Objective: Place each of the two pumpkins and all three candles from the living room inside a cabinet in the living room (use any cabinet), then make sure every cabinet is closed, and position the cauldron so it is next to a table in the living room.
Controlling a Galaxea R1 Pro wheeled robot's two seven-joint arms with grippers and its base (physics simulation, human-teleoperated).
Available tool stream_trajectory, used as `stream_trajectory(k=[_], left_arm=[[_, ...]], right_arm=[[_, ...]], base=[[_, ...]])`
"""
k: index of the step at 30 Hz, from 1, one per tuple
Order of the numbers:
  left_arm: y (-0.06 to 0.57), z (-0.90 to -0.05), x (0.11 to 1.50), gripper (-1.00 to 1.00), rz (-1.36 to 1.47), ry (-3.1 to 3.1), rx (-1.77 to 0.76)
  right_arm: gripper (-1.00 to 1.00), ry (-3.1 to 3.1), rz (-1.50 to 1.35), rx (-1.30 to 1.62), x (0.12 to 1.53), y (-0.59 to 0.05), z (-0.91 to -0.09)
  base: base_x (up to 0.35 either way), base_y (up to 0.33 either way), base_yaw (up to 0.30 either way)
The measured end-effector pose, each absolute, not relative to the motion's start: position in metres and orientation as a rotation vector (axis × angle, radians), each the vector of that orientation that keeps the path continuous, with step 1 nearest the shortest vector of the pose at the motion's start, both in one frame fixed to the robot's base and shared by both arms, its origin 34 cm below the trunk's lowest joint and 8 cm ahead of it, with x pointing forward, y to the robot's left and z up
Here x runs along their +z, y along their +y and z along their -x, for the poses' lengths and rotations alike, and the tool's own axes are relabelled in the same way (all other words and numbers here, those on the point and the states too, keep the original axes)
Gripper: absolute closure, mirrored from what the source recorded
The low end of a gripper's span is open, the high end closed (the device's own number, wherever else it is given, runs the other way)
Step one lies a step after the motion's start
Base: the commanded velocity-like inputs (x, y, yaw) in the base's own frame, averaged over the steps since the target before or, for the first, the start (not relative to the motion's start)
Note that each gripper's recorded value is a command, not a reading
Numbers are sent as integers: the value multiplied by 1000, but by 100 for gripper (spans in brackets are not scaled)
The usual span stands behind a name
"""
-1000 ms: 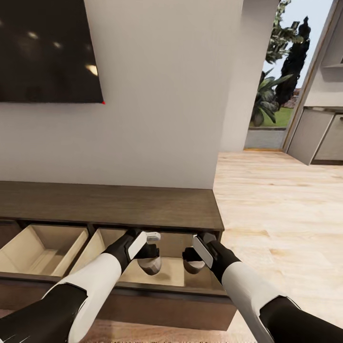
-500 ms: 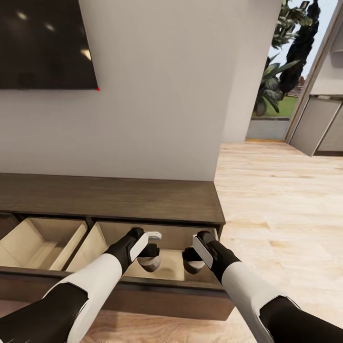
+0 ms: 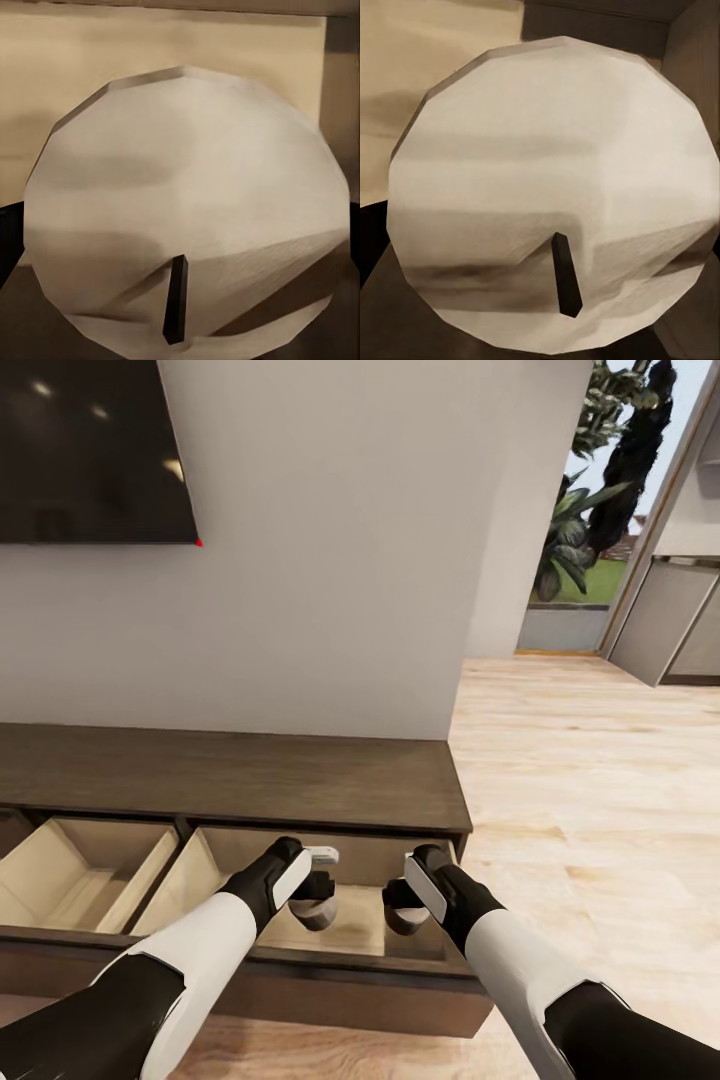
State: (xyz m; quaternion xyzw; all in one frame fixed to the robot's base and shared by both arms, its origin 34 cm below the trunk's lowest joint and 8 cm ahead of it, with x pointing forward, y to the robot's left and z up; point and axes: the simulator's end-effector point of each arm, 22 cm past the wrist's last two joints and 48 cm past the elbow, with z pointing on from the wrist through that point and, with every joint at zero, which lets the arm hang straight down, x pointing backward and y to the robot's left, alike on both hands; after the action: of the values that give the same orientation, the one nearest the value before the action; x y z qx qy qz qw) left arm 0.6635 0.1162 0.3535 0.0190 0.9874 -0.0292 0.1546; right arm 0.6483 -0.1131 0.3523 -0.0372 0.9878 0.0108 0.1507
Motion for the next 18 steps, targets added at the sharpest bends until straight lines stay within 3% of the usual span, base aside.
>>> stream_trajectory(k=[18], left_arm=[[116, -664, 346, 100, -51, 2831, -84]], right_arm=[[100, 2849, 106, 37, 345, -112, -646]], base=[[8, -5, 0]])
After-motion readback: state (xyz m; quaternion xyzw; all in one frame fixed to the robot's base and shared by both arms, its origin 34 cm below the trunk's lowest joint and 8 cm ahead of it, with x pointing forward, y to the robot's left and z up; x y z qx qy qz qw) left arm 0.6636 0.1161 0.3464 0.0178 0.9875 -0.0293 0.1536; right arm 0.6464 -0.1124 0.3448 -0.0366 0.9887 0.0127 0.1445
